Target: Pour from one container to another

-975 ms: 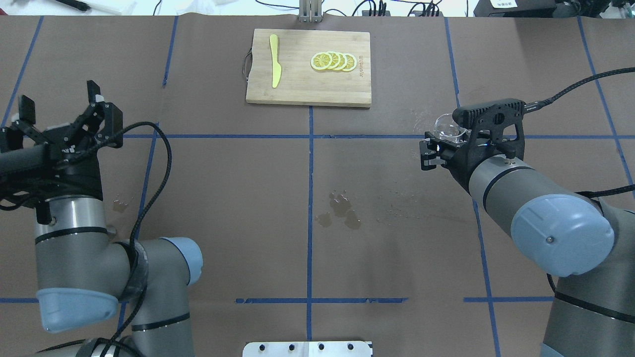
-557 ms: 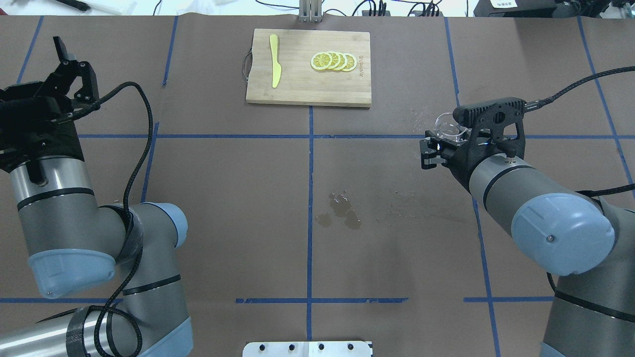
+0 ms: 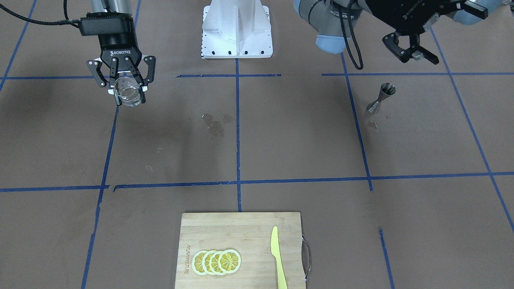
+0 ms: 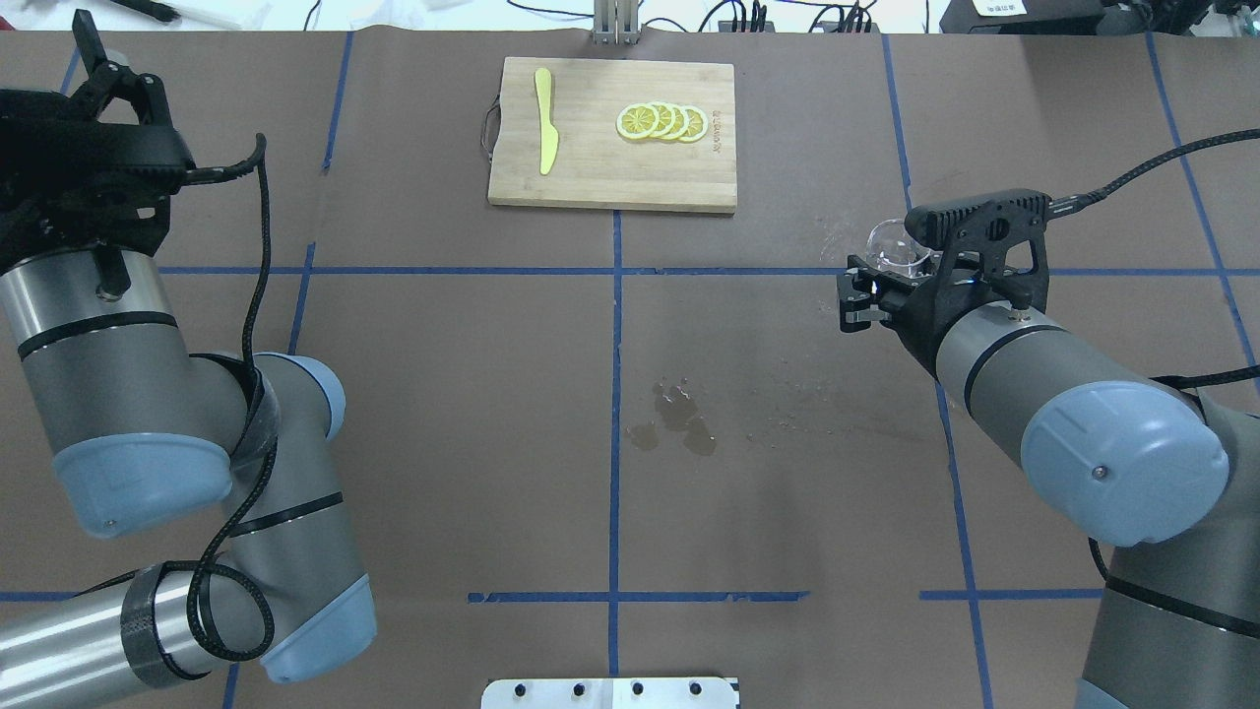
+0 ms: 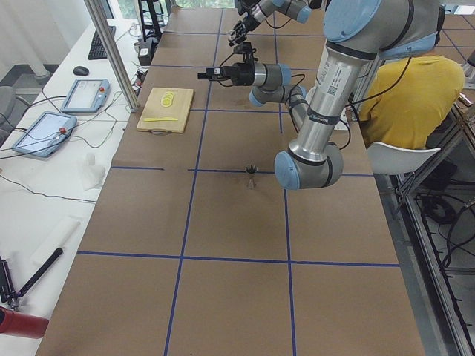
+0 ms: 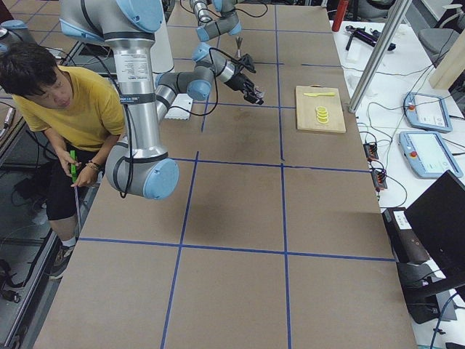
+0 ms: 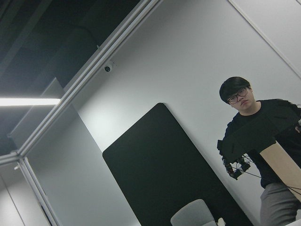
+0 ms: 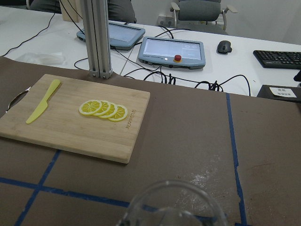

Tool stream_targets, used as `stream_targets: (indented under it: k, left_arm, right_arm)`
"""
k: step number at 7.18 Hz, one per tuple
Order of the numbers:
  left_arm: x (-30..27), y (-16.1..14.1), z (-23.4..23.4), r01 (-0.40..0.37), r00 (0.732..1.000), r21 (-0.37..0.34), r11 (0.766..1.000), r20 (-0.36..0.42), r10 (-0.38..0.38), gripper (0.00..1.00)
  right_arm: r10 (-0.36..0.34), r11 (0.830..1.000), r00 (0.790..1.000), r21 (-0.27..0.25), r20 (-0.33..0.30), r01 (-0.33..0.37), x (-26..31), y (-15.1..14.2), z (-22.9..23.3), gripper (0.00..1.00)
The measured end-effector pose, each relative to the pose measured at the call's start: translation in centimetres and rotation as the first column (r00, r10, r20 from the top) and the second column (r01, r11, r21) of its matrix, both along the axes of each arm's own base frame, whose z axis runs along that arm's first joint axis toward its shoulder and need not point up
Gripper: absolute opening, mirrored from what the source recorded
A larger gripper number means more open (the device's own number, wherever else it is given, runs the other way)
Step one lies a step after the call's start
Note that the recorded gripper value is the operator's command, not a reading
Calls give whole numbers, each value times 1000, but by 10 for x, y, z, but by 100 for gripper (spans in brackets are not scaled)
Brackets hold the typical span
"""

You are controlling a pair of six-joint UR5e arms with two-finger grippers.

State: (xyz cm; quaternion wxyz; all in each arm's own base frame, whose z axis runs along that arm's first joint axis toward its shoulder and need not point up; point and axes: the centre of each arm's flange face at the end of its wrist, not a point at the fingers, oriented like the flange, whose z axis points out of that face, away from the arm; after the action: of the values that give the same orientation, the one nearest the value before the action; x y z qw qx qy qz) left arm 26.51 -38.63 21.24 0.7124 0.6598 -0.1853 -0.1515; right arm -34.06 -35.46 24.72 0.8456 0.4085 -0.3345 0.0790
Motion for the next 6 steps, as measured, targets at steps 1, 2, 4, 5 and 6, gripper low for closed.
stream_targets:
  k: [1,2,4,5,6]
  left_arm:
    - [4,-5,-11,-12,995,-20,1000,102,14,100]
    - [8,-12,-22,-26,978,-37,999,205,33,100]
    - [10,-35,-38,-45,915,-78,996,397,73,100]
    - [6,-54,-45,-76,890,-69,995,445,99,100]
    - [8,-81,-46,-141,884,-54,988,443,151,100]
  right_arm:
    - [1,1000,1000,0,-1,-1,1,0,0,14]
    - [1,1000,1000,0,-1,-1,2,1,0,14]
    - [6,1000,1000,1,1,-6,4,0,0,14]
    - [9,1000,1000,1,1,-9,5,-1,0,14]
    - [11,1000,1000,1,0,-11,6,-2,0,14]
